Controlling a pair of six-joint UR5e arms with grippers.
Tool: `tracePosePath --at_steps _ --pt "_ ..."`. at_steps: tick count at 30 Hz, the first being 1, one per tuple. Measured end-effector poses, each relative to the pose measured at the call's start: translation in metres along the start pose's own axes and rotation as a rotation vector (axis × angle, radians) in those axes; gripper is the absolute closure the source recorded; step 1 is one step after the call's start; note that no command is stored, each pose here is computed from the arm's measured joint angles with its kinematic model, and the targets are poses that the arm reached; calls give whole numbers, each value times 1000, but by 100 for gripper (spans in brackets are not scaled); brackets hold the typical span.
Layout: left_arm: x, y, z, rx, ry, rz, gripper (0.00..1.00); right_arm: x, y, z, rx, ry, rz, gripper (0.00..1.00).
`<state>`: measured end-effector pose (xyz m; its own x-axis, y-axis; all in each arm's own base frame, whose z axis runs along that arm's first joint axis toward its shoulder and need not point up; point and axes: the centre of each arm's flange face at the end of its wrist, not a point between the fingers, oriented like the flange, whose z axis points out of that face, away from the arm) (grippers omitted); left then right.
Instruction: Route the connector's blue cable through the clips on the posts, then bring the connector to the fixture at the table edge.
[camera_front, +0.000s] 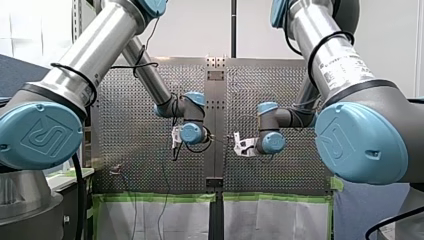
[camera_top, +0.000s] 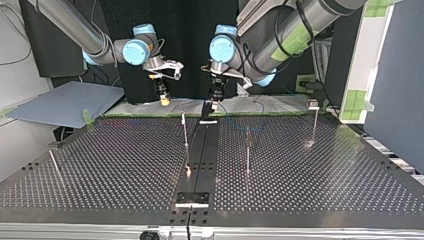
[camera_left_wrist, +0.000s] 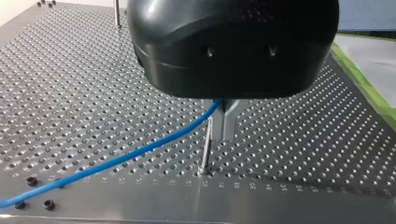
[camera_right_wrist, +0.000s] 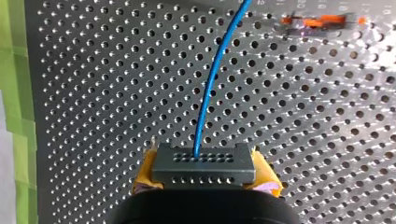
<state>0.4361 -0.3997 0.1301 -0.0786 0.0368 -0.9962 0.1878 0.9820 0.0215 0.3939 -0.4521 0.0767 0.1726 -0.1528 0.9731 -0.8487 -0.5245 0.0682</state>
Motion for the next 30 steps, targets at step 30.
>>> tracePosePath --at_steps 30 --pt "7 1 5 16 -4 -23 99 1 37 15 -18 50 23 100"
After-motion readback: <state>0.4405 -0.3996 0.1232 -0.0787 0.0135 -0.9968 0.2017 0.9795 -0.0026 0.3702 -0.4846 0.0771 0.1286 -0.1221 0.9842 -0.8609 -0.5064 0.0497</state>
